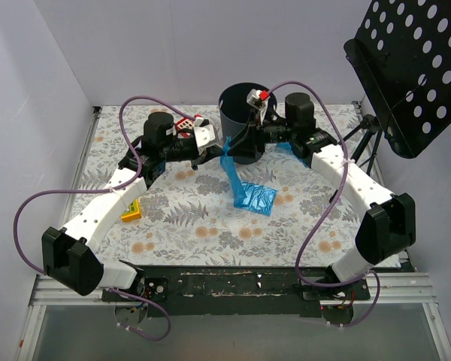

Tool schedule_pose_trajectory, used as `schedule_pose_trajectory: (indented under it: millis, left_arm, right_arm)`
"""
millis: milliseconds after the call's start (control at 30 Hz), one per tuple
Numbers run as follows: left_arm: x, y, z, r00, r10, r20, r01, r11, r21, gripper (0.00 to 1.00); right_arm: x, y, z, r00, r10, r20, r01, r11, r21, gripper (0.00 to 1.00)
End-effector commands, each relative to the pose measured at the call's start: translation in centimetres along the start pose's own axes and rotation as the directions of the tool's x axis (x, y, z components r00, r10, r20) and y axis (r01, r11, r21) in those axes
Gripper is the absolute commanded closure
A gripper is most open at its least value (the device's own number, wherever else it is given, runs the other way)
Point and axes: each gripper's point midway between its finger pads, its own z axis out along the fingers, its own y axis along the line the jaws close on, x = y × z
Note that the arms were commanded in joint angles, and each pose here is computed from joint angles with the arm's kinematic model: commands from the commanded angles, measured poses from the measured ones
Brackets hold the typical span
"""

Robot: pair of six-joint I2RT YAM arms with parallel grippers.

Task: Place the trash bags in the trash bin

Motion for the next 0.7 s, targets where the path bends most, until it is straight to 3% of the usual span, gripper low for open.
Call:
schedule_pose_trajectory:
  millis: [0,67,267,367,667]
  left_arm:
    - [-2.2,-0.1,-0.2,0.998,0.032,0.052,-0.033,0.999,0.021,1.00]
    - [-2.2,-0.1,-0.1,0.998,0.028,0.053,-0.030,0.999,0.026,1.00]
    - [-1.8,-0.1,-0.2,0.999,0.030,0.041,-0.031,0.999,0.021,1.00]
    - [-1.4,-0.1,-0.2,0.999,0.033,0.029,-0.033,0.999,0.015,1.00]
    - [-0.5,0.9,-1.1,0.999,0.034,-0.024,-0.035,0.996,-0.076,1.00]
  right_arm:
    - [-2.0,0.5,1.2,0.998,-0.046,0.040,0.049,0.997,-0.055,0.46]
    - [-1.9,0.5,1.7,0.998,-0.043,0.041,0.045,0.997,-0.063,0.47]
    - [-1.9,0.4,2.0,0.998,-0.023,0.054,0.027,0.997,-0.072,0.72]
    - [-2.0,1.0,1.9,0.998,-0.028,0.054,0.033,0.995,-0.095,0.97]
    - [-1.8,0.9,0.4,0.998,-0.048,0.044,0.050,0.998,-0.040,0.99]
